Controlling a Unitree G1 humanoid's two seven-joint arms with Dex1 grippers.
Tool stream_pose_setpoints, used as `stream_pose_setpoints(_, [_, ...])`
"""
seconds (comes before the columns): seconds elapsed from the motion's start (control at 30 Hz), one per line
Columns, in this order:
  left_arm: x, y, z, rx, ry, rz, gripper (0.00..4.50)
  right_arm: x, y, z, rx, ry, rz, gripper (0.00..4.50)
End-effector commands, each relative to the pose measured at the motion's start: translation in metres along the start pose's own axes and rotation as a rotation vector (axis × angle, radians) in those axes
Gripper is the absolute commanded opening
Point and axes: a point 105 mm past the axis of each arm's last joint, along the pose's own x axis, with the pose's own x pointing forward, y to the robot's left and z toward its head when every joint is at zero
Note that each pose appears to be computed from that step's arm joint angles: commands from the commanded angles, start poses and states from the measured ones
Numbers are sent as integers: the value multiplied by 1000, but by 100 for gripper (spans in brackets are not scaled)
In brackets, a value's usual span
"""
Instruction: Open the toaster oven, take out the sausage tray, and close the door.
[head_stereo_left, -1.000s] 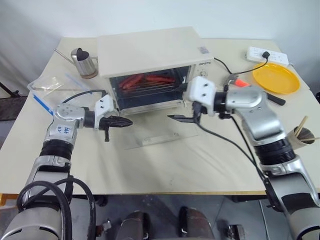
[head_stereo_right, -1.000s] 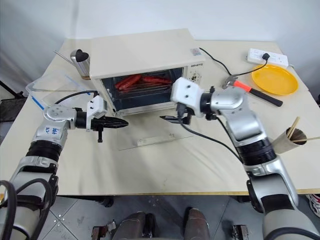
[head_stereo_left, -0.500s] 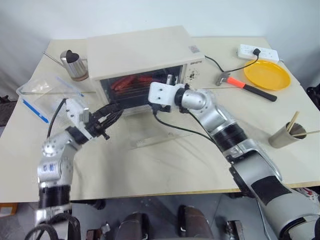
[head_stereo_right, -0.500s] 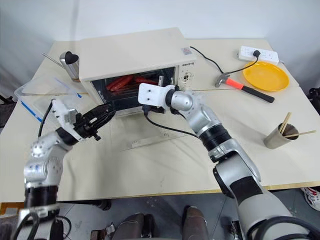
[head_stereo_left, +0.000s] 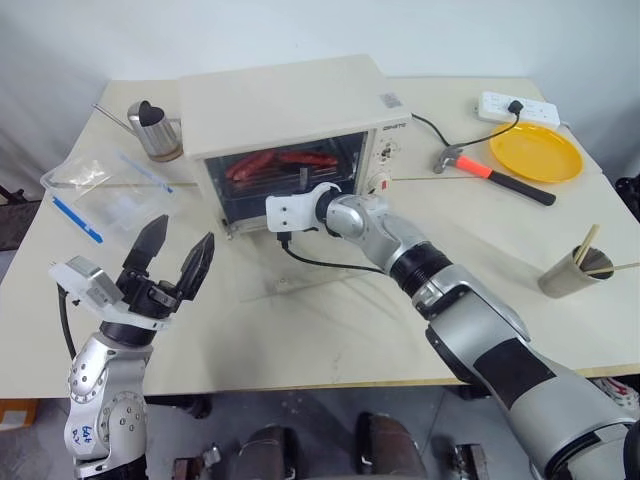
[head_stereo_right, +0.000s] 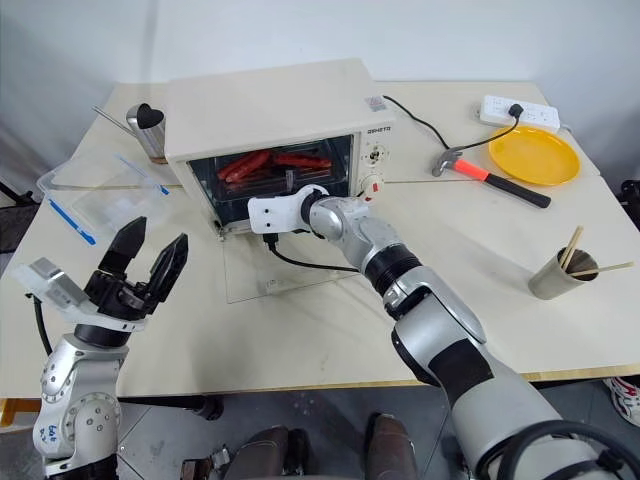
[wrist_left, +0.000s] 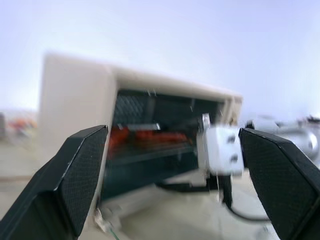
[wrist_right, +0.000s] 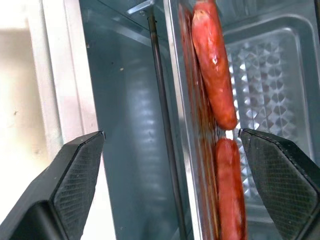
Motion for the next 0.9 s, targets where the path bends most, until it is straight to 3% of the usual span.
stream_pose_setpoints(0.03, [-2, -2, 10, 33, -28, 7, 450, 4, -3, -6, -30, 65, -15, 412])
stream_pose_setpoints(0.13, [-2, -3, 9, 29, -27, 5, 450, 5, -6, -10, -30, 104, -32, 332])
stream_pose_setpoints(0.37, [4, -7, 4, 0, -15, -27, 450, 3, -13, -14, -32, 153, -91, 90])
stream_pose_setpoints(0.47, [6, -7, 2, -9, -10, -39, 450, 2, -15, -15, -62, 168, -125, 13])
stream_pose_setpoints(0.67, [13, -7, -5, -41, 19, -75, 450, -2, -18, -9, -129, 161, -179, 0])
stream_pose_setpoints(0.9, [44, 5, -20, -61, 75, -127, 450, -9, -11, 3, -153, 112, -190, 0])
